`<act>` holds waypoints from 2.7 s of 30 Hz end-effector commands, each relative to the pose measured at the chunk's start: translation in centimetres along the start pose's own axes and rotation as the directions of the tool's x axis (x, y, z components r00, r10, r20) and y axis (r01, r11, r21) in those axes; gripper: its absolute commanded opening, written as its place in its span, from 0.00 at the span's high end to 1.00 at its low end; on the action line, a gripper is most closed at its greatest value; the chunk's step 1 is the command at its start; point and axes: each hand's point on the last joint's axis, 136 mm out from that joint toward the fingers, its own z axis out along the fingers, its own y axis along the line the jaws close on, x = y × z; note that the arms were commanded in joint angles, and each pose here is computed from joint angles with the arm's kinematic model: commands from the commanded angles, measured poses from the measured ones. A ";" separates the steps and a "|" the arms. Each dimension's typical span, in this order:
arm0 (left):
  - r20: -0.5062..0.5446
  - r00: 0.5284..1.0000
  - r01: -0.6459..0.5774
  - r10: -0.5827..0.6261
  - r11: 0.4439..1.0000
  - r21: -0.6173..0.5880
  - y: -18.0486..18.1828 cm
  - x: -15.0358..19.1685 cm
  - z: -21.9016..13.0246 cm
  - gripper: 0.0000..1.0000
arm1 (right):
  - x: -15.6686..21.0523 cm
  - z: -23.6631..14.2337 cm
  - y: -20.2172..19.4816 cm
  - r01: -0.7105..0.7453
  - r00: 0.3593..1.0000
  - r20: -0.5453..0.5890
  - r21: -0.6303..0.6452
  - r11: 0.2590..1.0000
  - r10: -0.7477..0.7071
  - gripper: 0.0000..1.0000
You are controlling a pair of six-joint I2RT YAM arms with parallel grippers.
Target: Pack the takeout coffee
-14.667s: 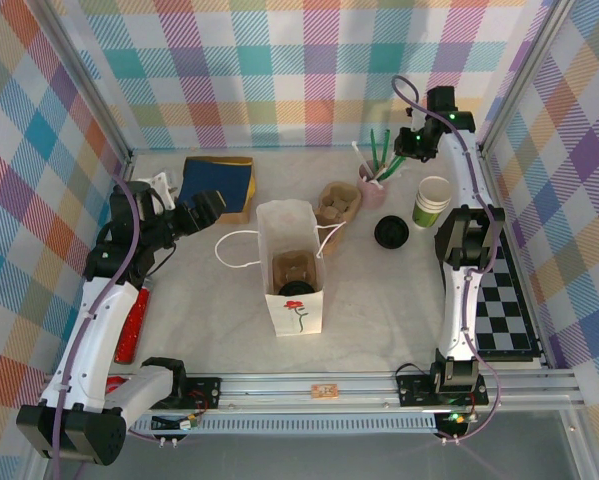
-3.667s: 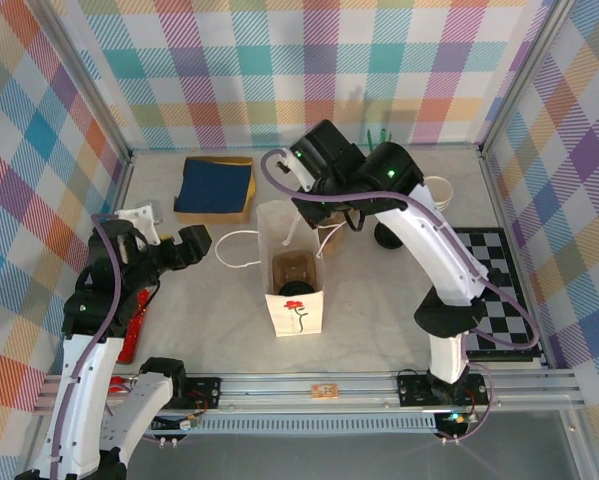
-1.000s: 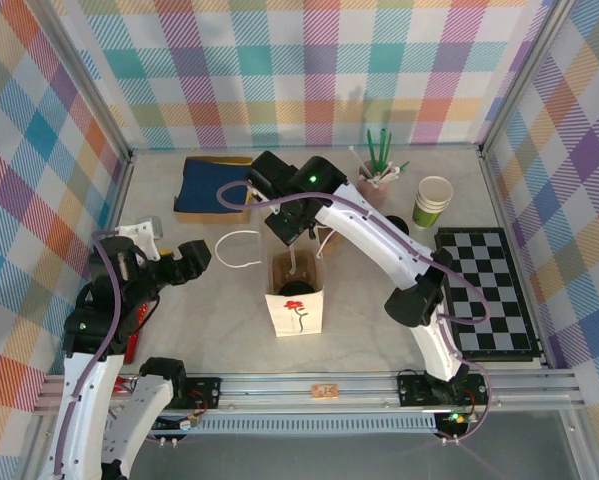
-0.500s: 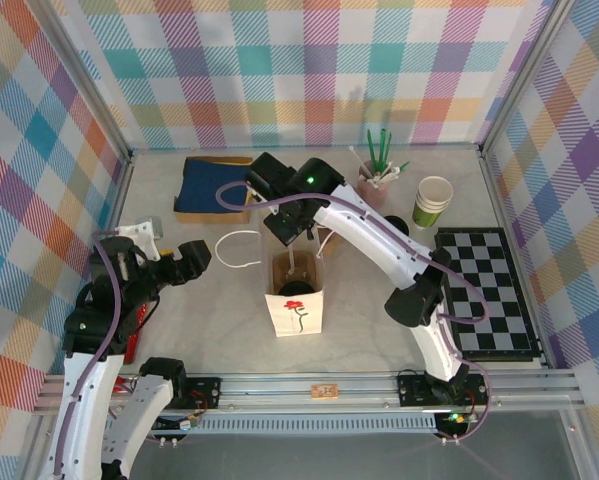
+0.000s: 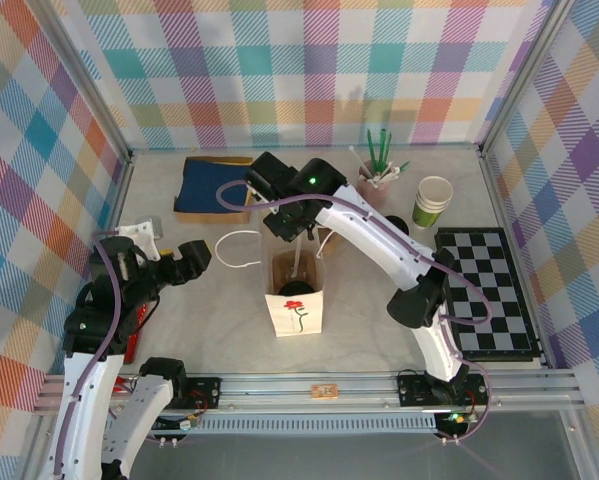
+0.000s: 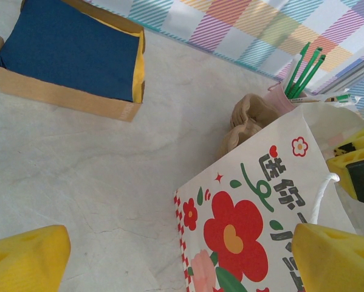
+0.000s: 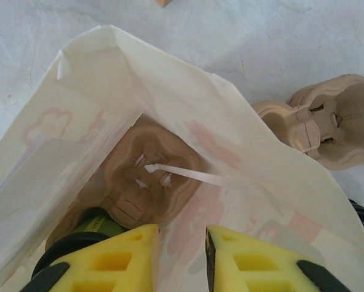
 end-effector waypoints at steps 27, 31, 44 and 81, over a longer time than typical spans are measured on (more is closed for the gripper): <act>0.005 0.996 0.091 -0.091 0.994 -0.064 -0.2 -5.1 3.0 0.06 | -0.2 -10.4 0.3 -0.051 0.967 0.239 -0.179 0.983 0.094 0.49; 0.000 0.996 0.083 -0.084 0.994 -0.072 -0.2 -6.3 4.6 0.06 | 0.4 -11.5 -0.4 -0.061 0.957 0.272 -0.165 0.985 0.104 0.38; -0.079 0.996 0.021 -0.031 0.992 -0.122 1.1 -7.7 10.3 0.06 | 3.0 -14.1 -4.4 -0.163 0.906 0.366 -0.159 0.974 0.212 0.30; -0.434 0.894 -0.236 0.113 0.941 -0.242 2.5 -6.7 29.4 0.26 | 15.7 -9.7 -12.2 -0.542 0.757 0.315 -0.187 0.820 0.572 0.14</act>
